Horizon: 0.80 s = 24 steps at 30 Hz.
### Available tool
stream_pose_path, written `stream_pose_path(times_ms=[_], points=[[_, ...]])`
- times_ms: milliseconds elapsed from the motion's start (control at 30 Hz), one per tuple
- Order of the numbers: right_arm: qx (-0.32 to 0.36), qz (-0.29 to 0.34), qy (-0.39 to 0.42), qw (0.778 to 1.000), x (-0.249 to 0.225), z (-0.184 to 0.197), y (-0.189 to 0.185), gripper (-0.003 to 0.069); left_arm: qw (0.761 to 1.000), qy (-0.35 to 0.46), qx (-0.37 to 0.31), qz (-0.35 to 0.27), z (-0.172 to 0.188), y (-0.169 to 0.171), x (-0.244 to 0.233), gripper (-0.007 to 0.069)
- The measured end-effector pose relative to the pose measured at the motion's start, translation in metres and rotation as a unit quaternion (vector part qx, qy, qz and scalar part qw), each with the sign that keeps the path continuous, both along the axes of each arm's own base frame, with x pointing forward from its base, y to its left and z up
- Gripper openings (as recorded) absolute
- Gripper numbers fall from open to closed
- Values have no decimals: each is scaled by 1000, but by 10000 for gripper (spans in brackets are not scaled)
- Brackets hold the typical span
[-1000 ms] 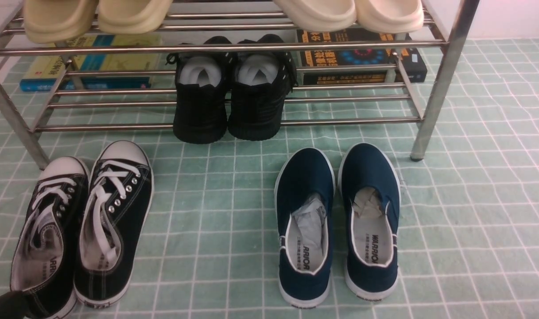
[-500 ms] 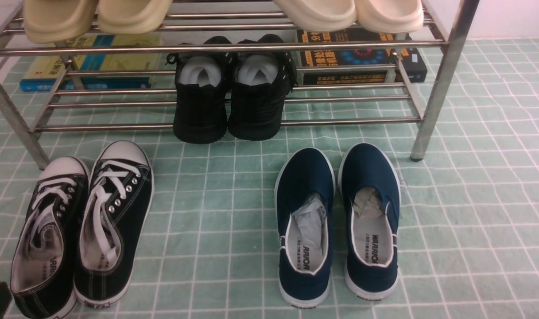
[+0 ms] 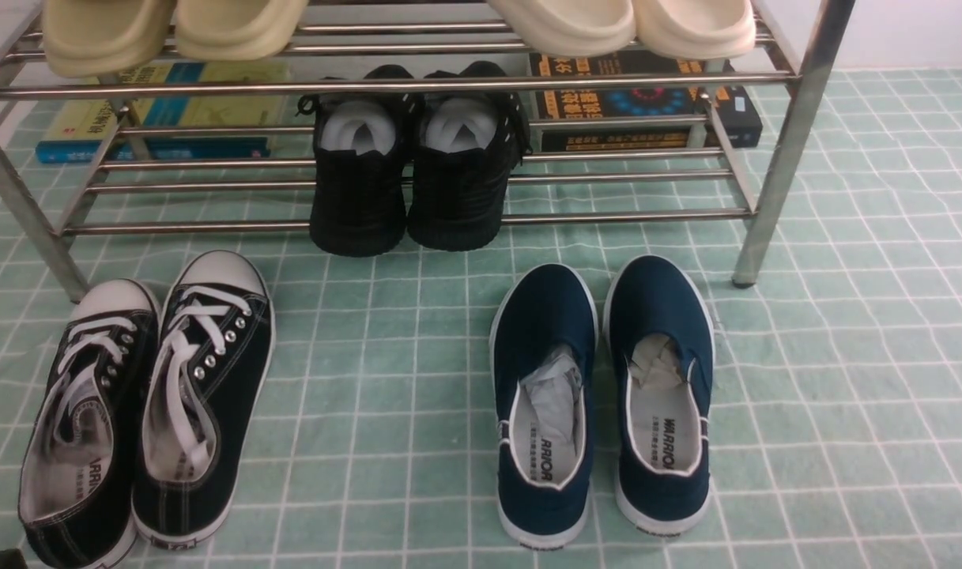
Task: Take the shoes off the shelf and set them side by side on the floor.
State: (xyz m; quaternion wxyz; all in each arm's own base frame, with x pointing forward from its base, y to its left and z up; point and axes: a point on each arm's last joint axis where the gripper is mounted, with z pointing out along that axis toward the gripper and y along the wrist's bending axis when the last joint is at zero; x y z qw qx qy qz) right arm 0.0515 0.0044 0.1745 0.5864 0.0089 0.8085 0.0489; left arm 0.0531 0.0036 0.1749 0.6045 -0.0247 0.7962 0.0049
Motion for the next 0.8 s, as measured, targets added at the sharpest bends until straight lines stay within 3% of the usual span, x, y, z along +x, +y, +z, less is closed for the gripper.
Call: stream_pose_path(times_ms=[800], points=[[0,0,0,1000,0,0,0,238,1000,5,-2,1,-1,0,0,49]])
